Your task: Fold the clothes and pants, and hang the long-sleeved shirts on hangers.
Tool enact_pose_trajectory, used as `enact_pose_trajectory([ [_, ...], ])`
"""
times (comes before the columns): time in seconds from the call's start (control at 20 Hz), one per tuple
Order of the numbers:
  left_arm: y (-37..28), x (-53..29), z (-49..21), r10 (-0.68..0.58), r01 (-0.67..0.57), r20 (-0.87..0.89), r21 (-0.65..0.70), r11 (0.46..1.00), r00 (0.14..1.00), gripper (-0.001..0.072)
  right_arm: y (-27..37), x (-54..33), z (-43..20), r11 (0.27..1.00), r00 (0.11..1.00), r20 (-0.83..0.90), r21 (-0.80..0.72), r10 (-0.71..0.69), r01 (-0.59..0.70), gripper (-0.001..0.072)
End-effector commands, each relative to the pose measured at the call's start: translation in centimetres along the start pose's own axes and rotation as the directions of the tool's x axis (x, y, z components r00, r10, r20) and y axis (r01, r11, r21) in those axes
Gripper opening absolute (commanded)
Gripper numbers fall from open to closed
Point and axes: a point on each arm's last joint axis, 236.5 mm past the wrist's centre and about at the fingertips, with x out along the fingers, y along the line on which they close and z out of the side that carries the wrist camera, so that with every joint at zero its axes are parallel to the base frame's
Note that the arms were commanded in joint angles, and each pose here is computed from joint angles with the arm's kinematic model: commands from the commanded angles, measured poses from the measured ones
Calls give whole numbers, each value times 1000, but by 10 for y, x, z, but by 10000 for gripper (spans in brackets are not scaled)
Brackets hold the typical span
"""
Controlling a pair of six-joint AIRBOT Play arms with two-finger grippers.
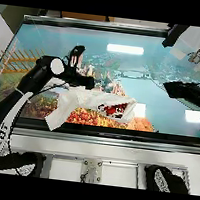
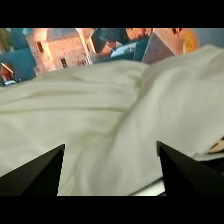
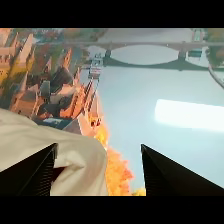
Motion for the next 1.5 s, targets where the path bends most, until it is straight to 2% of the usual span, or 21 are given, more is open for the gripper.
enact_pose_trajectory([
  [0.0,-34,29,-30,-122,138,-127,127,982,984,621,-8,24,-38,997,990,-138,64,42,-33,568],
  [0.15,-63,57,-37,-136,182,-229,194,964,964,621,-16,45,-75,986,965,-250,159,81,-42,568],
  [0.4,-79,93,-69,-118,232,-412,239,943,903,619,-45,71,-144,946,895,-442,313,69,82,567],
  [0.45,-76,98,-66,-117,224,-414,220,949,903,536,-47,78,-157,939,877,-473,333,87,86,565],
  [0.5,-72,100,-61,-118,211,-407,192,959,906,178,-46,84,-169,935,858,-503,344,105,87,561],
  [0.55,-68,100,-53,-121,203,-394,173,964,911,19,-42,92,-180,929,835,-535,360,126,90,513],
  [0.6,-64,97,-43,-125,195,-372,158,968,920,20,-37,100,-192,926,811,-566,368,147,89,494],
  [0.85,-53,79,-8,-133,183,-299,149,972,945,19,8,140,-244,949,701,-684,314,203,32,494],
  [1.1,-44,73,-8,-131,180,-312,134,974,941,19,34,164,-247,962,723,-663,274,195,-9,494],
  [1.15,-41,72,-9,-131,179,-317,128,975,939,19,33,166,-246,963,728,-659,270,190,-8,474],
  [1.25,-38,67,-8,-129,177,-319,124,976,939,19,33,165,-242,965,737,-650,260,185,-13,21],
  [1.35,-39,44,5,-131,172,-265,135,976,955,19,30,161,-213,981,775,-614,191,147,-35,17],
  [1.45,-46,-18,47,-142,160,-104,183,970,984,19,29,139,-136,997,858,-507,49,83,-67,17],
])
